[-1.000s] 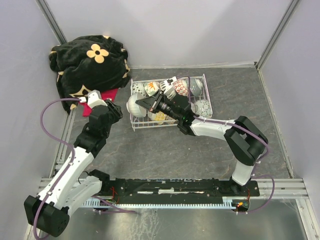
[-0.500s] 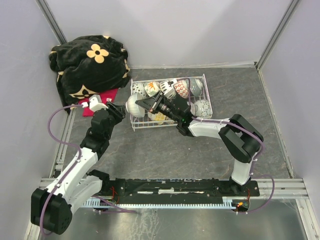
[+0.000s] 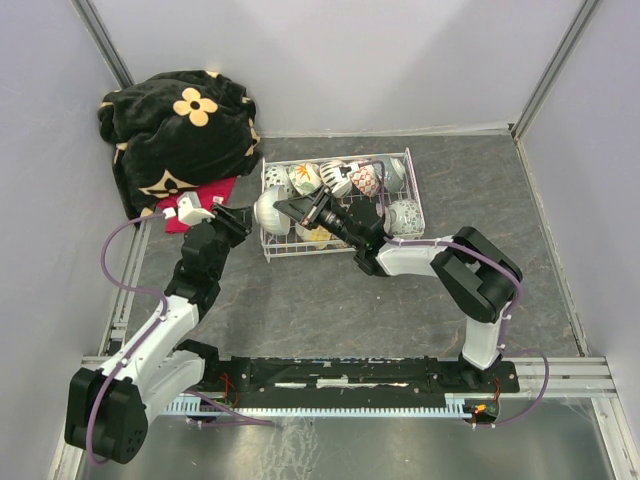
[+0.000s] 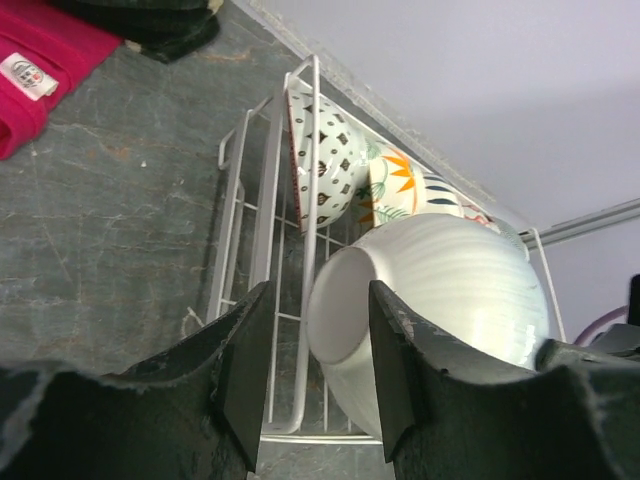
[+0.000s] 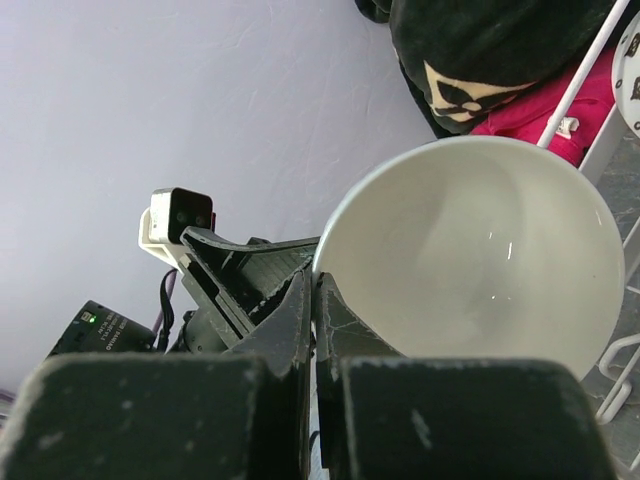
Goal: Load the bowls into the dish rack
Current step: Turn the bowl upside down on the dish rack.
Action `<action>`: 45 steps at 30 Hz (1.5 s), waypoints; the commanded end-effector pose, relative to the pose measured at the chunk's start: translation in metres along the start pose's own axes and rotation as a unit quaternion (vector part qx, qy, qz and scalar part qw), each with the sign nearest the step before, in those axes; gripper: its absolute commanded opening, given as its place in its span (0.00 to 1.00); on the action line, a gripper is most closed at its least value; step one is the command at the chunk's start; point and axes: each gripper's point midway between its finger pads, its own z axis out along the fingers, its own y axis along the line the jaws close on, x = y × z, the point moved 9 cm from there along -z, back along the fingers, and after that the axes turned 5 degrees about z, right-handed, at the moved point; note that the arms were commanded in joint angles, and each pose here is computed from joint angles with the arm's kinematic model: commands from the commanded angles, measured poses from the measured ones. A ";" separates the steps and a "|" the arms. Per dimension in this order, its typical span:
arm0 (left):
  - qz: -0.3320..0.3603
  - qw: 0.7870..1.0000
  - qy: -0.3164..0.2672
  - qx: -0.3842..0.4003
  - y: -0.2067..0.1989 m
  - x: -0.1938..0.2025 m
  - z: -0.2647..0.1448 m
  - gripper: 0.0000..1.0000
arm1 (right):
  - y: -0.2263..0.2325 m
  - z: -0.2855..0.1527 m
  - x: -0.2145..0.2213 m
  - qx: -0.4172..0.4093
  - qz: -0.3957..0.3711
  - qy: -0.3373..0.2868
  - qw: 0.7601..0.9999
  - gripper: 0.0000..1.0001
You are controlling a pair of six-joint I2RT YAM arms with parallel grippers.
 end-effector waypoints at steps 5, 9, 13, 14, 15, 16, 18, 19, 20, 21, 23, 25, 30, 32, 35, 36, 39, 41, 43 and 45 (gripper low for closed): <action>-0.041 0.997 -0.022 0.068 -0.021 -0.011 0.000 0.49 | 0.012 -0.002 -0.003 -0.064 0.005 -0.024 0.998 0.02; -0.043 0.996 -0.017 0.072 -0.021 -0.010 0.002 0.49 | 0.003 -0.007 0.001 -0.063 0.014 -0.030 0.997 0.01; -0.042 0.996 -0.013 0.073 -0.021 -0.008 0.003 0.48 | -0.001 -0.013 0.002 -0.068 0.018 -0.038 0.997 0.02; -0.042 0.996 -0.012 0.074 -0.021 -0.007 0.003 0.48 | -0.003 -0.014 0.003 -0.067 0.018 -0.039 0.997 0.02; -0.043 0.996 -0.012 0.074 -0.021 -0.007 0.004 0.48 | -0.003 -0.016 0.003 -0.067 0.017 -0.040 0.997 0.02; -0.043 0.996 -0.011 0.074 -0.021 -0.006 0.004 0.48 | -0.003 -0.017 0.003 -0.067 0.017 -0.041 0.997 0.02; -0.044 0.996 -0.009 0.075 -0.021 -0.005 0.006 0.48 | -0.004 -0.018 0.004 -0.068 0.016 -0.041 0.997 0.02; -0.043 0.996 -0.009 0.074 -0.020 -0.005 0.006 0.48 | -0.005 -0.018 0.004 -0.067 0.017 -0.042 0.997 0.02; -0.043 0.996 -0.008 0.074 -0.020 -0.004 0.006 0.47 | -0.005 -0.019 0.004 -0.068 0.016 -0.042 0.997 0.02; -0.043 0.996 -0.007 0.075 -0.020 -0.004 0.007 0.47 | -0.006 -0.020 0.004 -0.067 0.016 -0.043 0.997 0.02; -0.043 0.996 -0.007 0.074 -0.019 -0.003 0.007 0.47 | -0.006 -0.021 0.005 -0.068 0.016 -0.044 0.997 0.02; -0.043 0.996 -0.006 0.074 -0.019 -0.003 0.007 0.47 | -0.008 -0.023 0.005 -0.068 0.016 -0.045 0.997 0.02; -0.043 0.996 -0.006 0.073 -0.018 -0.002 0.007 0.47 | -0.010 -0.027 0.006 -0.073 0.019 -0.049 0.996 0.02; -0.043 0.996 -0.007 0.074 -0.018 -0.002 0.007 0.47 | -0.011 -0.028 0.007 -0.074 0.019 -0.050 0.996 0.02; -0.043 0.996 -0.006 0.073 -0.018 -0.001 0.007 0.47 | -0.012 -0.030 0.008 -0.070 0.019 -0.049 0.996 0.02; -0.043 0.996 -0.006 0.073 -0.018 -0.001 0.007 0.47 | -0.013 -0.031 0.008 -0.069 0.019 -0.049 0.996 0.02; -0.043 0.996 -0.005 0.072 -0.017 0.000 0.007 0.47 | -0.015 -0.032 0.009 -0.066 0.017 -0.048 0.997 0.02; -0.043 0.996 -0.006 0.073 -0.017 0.000 0.007 0.46 | -0.016 -0.033 0.009 -0.064 0.015 -0.048 0.997 0.02; -0.042 0.996 -0.006 0.073 -0.017 -0.001 0.007 0.46 | -0.017 -0.035 0.010 -0.061 0.013 -0.048 0.997 0.02; -0.042 0.996 -0.006 0.073 -0.017 0.000 0.007 0.46 | -0.019 -0.036 0.011 -0.058 0.011 -0.046 0.997 0.02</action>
